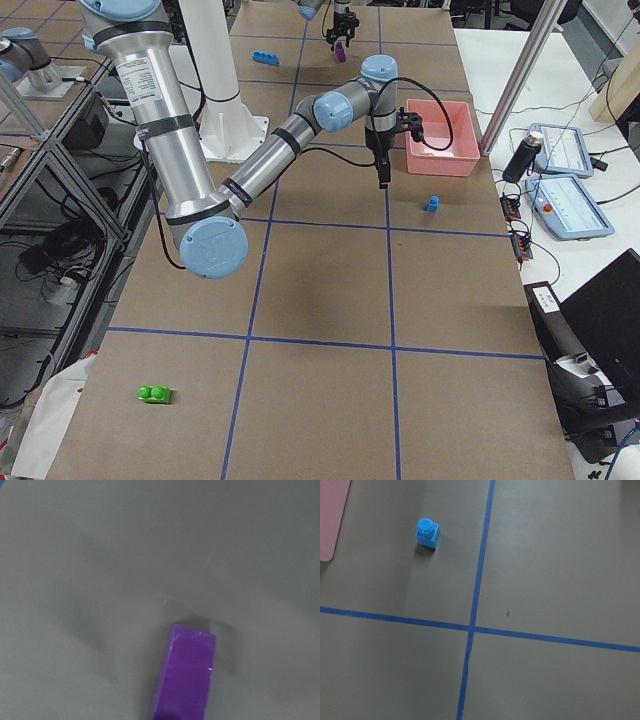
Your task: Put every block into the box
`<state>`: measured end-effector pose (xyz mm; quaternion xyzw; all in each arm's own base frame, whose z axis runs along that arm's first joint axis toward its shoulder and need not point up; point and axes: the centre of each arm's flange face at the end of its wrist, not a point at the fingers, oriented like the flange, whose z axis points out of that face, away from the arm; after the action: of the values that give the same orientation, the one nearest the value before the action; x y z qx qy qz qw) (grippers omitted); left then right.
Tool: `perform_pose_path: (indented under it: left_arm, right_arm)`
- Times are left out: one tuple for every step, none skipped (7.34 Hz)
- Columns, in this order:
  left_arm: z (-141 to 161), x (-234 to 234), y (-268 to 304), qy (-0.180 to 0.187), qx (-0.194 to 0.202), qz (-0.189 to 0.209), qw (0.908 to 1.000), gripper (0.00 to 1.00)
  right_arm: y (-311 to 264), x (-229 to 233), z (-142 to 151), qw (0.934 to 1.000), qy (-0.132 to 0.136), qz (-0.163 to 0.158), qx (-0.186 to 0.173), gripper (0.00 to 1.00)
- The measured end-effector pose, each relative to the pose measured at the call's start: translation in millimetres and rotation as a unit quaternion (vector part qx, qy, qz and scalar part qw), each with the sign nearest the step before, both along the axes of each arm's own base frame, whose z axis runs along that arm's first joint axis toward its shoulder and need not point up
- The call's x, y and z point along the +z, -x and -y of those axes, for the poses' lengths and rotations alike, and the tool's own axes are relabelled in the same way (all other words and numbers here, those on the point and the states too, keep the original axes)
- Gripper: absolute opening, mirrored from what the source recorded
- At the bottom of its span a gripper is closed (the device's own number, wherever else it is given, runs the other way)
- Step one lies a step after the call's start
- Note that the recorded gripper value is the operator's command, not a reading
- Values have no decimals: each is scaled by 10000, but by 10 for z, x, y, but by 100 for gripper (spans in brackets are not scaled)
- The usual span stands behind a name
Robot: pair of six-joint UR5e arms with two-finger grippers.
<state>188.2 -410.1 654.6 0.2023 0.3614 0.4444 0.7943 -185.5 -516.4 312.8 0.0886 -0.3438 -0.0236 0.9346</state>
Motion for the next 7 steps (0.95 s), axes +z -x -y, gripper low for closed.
perform_pose_path:
  left_arm:
    - [22, 14, -18, 5, 1, 0, 10000, 0]
    - [30, 10, -24, 0, -7, -13, 10000, 0]
    - [30, -1, -20, 8, -21, -33, 10000, 0]
    - [27, -31, -9, 71, -91, -64, 9999, 0]
    - [33, -111, 6, 272, -335, -110, 9990, 0]
    - [59, -291, 13, 643, -799, -223, 9945, 0]
    - [103, -593, 8, 1237, -1481, -442, 9802, 0]
  right_arm:
    - [-3, -1, -3, 10000, 7, 14, -5, 100]
    - [-3, -1, -5, 10000, 13, 21, -4, 100]
    - [-4, 0, -5, 10000, 21, 22, 3, 100]
    - [-4, 0, -5, 10000, 27, 21, 12, 100]
    - [-4, 1, -5, 10000, 29, 20, 16, 100]
    - [-2, 7, 0, 10000, 33, 16, 17, 100]
    - [3, 19, 6, 10000, 43, 6, 19, 100]
